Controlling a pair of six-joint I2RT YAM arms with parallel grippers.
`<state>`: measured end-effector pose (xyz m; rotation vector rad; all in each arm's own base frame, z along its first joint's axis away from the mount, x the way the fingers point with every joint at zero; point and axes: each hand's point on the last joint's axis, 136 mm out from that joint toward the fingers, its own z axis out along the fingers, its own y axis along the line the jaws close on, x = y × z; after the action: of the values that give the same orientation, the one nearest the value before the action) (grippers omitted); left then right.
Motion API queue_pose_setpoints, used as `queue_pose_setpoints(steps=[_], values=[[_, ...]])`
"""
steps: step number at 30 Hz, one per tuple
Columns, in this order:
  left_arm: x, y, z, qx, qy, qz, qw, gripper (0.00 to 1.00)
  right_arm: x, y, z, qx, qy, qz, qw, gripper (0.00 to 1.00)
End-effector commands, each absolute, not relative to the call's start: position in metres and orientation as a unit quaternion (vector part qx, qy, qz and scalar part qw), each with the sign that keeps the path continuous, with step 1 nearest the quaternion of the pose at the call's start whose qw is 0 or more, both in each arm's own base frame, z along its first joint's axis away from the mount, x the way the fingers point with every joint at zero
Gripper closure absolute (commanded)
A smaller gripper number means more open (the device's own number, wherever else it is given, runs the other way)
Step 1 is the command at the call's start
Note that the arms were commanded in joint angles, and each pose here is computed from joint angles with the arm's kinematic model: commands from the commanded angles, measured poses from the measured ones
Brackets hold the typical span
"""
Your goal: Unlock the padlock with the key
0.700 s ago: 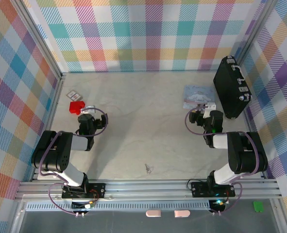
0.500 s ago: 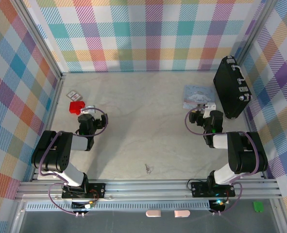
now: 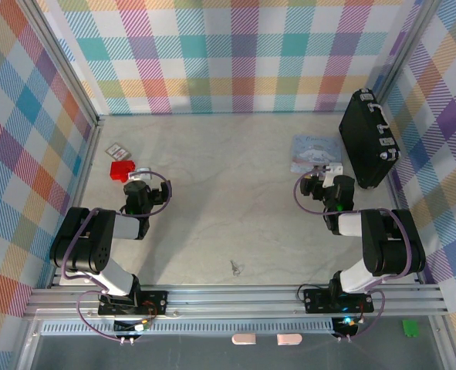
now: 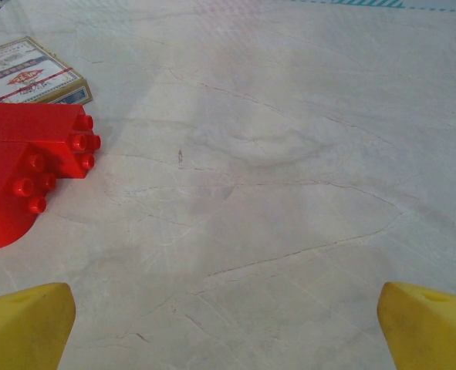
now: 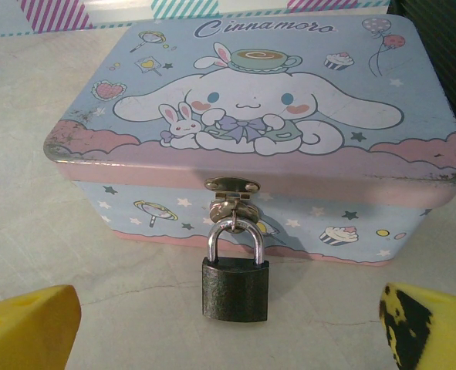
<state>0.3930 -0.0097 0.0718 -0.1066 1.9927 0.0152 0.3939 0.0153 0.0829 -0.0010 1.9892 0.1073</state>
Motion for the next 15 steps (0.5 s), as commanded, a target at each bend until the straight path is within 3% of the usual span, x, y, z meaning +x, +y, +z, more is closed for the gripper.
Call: queue_pose_setpoints(steps=[1, 11, 15], values=[[0.398, -0.014, 0.093, -0.031, 0.827, -0.002, 0.561, 0.00, 0.397, 0.020, 0.095, -0.013, 0.825, 0.053, 0.562, 0.01], [0.373, -0.004, 0.147, -0.076, 0.812, 0.006, 0.579, 0.00, 0.381, 0.017, 0.133, 0.006, 0.823, 0.044, 0.566, 0.01], [0.361, 0.001, 0.194, -0.136, 0.796, -0.024, 0.590, 0.00, 0.364, 0.016, 0.177, 0.056, 0.816, 0.077, 0.571, 0.01]])
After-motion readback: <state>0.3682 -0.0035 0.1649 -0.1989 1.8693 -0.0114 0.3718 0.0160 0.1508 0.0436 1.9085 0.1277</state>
